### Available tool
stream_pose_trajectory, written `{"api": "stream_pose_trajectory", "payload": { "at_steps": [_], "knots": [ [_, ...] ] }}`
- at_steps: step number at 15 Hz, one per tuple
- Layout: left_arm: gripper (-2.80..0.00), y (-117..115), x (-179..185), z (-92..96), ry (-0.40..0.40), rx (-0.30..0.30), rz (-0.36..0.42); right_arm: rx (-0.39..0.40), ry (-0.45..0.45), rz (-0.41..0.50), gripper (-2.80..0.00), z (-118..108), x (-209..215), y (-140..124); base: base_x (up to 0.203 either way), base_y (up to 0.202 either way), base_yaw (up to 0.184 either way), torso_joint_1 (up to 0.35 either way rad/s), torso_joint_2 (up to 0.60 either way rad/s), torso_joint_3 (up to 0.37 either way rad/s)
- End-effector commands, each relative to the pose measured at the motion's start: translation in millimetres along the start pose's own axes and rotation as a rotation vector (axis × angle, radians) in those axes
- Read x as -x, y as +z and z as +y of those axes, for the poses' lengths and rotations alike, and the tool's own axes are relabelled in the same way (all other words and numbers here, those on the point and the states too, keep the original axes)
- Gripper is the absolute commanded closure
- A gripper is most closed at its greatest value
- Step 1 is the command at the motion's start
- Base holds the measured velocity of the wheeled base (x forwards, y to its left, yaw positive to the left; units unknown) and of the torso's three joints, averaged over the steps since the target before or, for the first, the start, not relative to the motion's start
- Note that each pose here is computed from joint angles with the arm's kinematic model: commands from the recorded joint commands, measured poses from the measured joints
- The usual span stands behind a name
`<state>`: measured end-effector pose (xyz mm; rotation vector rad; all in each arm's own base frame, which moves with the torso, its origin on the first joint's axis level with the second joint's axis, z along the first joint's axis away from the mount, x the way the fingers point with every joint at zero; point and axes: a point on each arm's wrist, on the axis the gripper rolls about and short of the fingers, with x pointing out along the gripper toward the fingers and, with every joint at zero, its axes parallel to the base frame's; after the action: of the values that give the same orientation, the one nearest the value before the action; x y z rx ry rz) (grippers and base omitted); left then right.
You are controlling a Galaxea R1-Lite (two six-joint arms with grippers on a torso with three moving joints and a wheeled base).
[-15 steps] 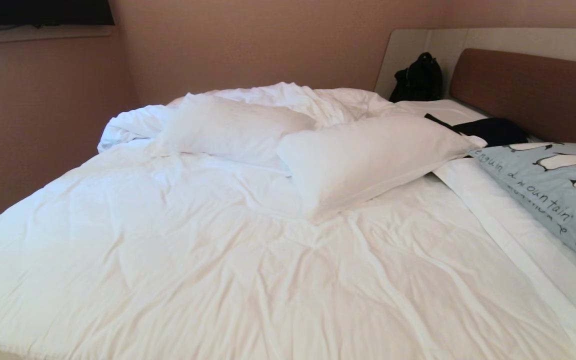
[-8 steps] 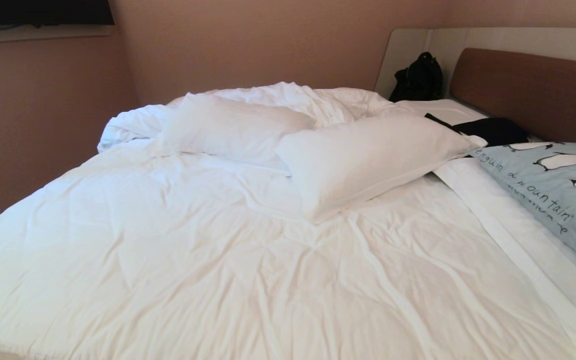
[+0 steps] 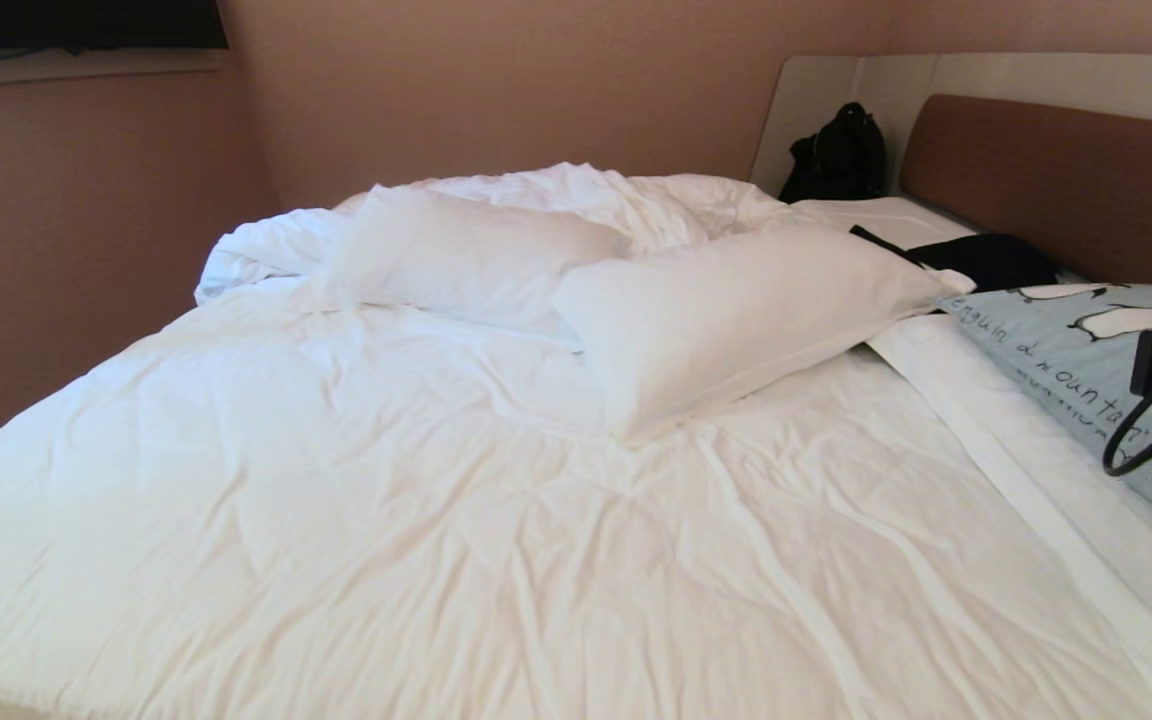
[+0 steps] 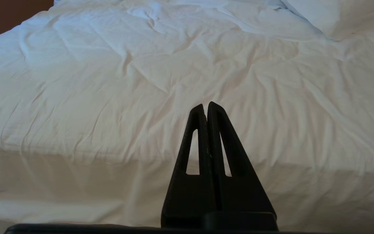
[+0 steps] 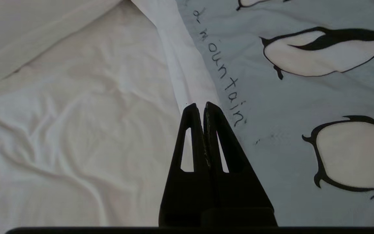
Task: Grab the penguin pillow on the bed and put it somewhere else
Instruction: Pick up the pillow
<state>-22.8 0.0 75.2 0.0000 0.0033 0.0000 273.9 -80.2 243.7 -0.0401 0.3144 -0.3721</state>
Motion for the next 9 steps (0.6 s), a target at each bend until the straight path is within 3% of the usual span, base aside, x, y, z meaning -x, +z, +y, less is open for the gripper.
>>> {"api": "stream_pose_trajectory", "payload": {
  "at_steps": [1, 9],
  "knots": [
    [0.0, 0.0, 0.0, 0.0, 0.0, 0.0, 0.0, 0.0, -0.017, 0.048, 0.0, -2.4, -23.6, -8.2, 0.0, 0.0, 0.0, 0.0, 0.0, 0.0],
    [0.0, 0.0, 0.0, 0.0, 0.0, 0.0, 0.0, -0.014, -0.137, 0.114, 0.0, -25.6, -64.5, -19.8, 0.0, 0.0, 0.0, 0.0, 0.0, 0.0]
  ]
}}
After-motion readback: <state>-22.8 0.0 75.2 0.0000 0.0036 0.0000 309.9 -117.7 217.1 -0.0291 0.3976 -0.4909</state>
